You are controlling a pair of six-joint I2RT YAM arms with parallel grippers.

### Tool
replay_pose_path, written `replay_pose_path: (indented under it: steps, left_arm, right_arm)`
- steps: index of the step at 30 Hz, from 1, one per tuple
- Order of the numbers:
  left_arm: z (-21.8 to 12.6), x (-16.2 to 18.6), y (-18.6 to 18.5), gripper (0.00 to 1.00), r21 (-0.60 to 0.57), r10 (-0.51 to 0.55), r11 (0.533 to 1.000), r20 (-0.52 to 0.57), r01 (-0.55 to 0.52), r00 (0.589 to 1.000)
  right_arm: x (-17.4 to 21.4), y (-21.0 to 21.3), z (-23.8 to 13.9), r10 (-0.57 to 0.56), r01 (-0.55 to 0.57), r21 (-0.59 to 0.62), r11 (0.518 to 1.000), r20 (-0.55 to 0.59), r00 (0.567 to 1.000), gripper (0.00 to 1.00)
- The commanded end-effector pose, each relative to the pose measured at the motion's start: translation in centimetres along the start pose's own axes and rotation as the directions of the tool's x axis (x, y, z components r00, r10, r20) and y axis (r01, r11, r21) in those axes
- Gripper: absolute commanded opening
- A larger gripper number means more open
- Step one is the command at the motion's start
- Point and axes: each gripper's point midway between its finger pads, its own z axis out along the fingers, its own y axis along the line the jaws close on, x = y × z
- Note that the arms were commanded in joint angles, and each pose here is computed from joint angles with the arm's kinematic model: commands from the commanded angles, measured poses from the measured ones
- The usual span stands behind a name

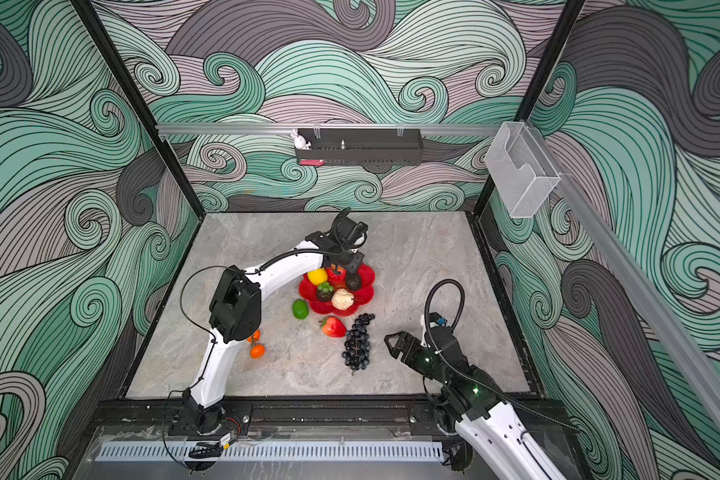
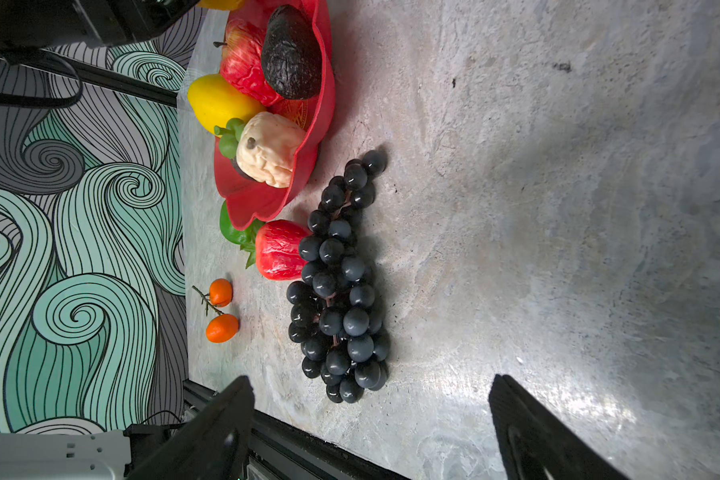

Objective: Place and organize the fake fruits in the fruit bowl
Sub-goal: 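Lower the small yellow pear into the red bowl with the left gripper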

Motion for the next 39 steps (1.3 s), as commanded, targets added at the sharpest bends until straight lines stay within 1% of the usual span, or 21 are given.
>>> replay_pose_path:
  steps: [1, 9, 16, 20, 26, 31, 33, 39]
  left_arm:
    - [0.7, 0.5, 1.2, 0.47, -0.051, 0.018, 0.998, -0.051, -0.021, 0.999]
    - [1.9, 0.6, 1.6, 0.48, -0.084, -0.007, 0.996, -0.100, -0.001, 0.995]
    - [2.8, 1.8, 1.8, 0.50, -0.098, -0.046, 0.995, -0.153, 0.031, 0.987]
    - [3.2, 2.2, 1.8, 0.51, -0.099, -0.050, 0.995, -0.170, 0.033, 0.984]
    - [3.3, 2.2, 1.6, 0.55, -0.092, -0.063, 0.995, -0.167, 0.048, 0.984]
    - [3.2, 2.1, 1.6, 0.64, -0.093, -0.064, 0.994, -0.164, 0.049, 0.984]
    - [3.1, 1.9, 1.6, 0.66, -0.093, -0.067, 0.994, -0.158, 0.052, 0.985]
    - [2.5, 1.3, 1.8, 0.66, -0.094, -0.068, 0.994, -0.143, 0.055, 0.987]
  right_arm:
    - [0.4, -0.6, 0.2, -0.009, 0.009, 0.013, 1.000, -0.011, 1.000, 0.90]
    - [0.5, -0.9, 0.4, 0.000, 0.000, 0.020, 1.000, -0.010, 1.000, 0.90]
    - [0.5, -1.1, 0.4, 0.006, -0.006, 0.025, 1.000, -0.010, 1.000, 0.90]
    - [0.6, -1.1, 0.5, 0.009, -0.009, 0.026, 1.000, -0.012, 1.000, 0.90]
    - [0.7, -1.4, 0.6, 0.015, -0.014, 0.032, 0.999, -0.013, 1.000, 0.90]
    - [0.7, -1.3, 0.6, 0.016, -0.016, 0.030, 0.999, -0.016, 1.000, 0.90]
    - [0.7, -1.3, 0.6, 0.018, -0.017, 0.029, 0.999, -0.016, 1.000, 0.90]
    - [0.8, -1.4, 0.7, 0.022, -0.021, 0.032, 0.999, -0.021, 1.000, 0.90]
